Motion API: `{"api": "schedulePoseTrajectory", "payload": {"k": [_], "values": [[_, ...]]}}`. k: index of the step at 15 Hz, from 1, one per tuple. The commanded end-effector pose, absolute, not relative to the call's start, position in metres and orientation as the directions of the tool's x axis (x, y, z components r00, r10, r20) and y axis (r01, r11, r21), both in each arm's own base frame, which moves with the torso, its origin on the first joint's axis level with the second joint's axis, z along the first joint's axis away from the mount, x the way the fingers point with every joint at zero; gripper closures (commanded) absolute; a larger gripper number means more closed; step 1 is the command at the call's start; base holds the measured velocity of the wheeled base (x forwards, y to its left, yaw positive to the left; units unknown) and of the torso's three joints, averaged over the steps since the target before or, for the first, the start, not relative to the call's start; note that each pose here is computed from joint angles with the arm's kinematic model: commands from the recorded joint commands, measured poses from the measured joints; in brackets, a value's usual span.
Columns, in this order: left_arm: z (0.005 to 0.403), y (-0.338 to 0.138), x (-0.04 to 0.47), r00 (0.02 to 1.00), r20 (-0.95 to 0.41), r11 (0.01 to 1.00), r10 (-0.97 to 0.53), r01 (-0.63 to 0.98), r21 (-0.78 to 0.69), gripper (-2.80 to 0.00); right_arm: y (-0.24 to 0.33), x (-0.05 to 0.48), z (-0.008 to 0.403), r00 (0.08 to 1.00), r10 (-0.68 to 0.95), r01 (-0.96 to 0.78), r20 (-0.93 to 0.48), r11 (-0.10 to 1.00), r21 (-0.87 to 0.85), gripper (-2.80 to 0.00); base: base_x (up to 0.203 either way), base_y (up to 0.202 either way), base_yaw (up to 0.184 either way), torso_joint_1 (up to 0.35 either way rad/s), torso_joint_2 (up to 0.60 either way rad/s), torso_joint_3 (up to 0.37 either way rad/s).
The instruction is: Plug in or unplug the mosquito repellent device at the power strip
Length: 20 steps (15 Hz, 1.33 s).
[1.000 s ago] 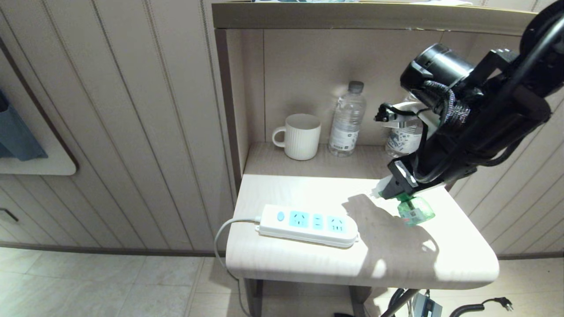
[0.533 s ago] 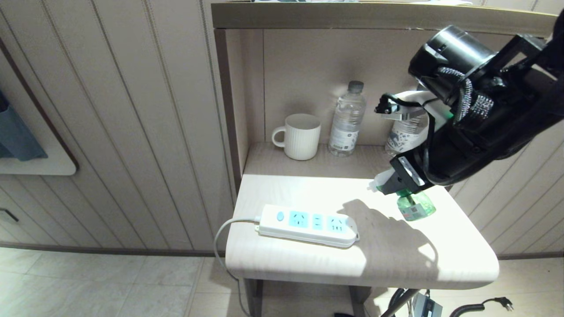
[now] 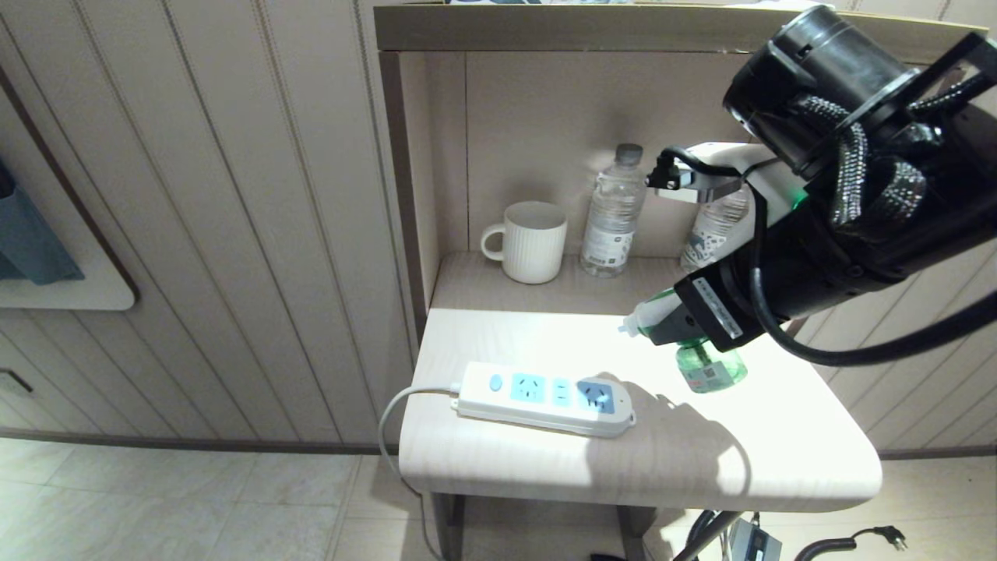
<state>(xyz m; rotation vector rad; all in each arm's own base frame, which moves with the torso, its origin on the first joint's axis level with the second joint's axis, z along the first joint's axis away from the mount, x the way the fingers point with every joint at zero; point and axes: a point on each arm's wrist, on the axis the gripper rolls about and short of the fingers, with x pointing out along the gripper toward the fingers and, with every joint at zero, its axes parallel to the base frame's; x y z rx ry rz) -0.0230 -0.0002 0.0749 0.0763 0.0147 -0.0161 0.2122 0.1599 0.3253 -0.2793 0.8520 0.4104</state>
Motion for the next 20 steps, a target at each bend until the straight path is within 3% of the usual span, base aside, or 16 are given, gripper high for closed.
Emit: {"api": "schedulePoseTrajectory", "payload": {"k": [1, 8, 12, 20], "values": [[0.075, 0.000, -0.023, 1.000, -0.015, 0.997, -0.015, 0.016, 0.076, 0.00, 0.166, 0.210, 0.322, 0.570, 0.238, -0.477, -0.787, 0.875, -0.080, 0.00, 0.000, 0.000, 0.000, 0.000, 0.00, 0.000], [0.075, 0.000, -0.023, 1.000, -0.015, 0.997, -0.015, 0.016, 0.076, 0.00, 0.189, 0.207, 0.309, 0.523, 0.253, -0.536, -0.814, 0.840, -0.084, 0.00, 0.000, 0.000, 0.000, 0.040, -0.09, -0.054], [0.075, 0.000, -0.023, 1.000, -0.015, 0.997, -0.015, 0.016, 0.076, 0.00, 0.204, 0.219, 0.292, 0.490, 0.222, -0.552, -0.843, 0.827, -0.103, 0.00, 0.000, 0.000, 0.000, 0.197, -0.46, -0.258], [0.075, 0.000, -0.023, 1.000, -0.015, 0.997, -0.015, 0.016, 0.076, 0.00, 0.231, 0.253, 0.243, 0.395, 0.126, -0.683, -0.910, 0.703, -0.198, 0.00, 0.000, 0.000, 0.000, 0.237, -0.53, -0.287]]}}
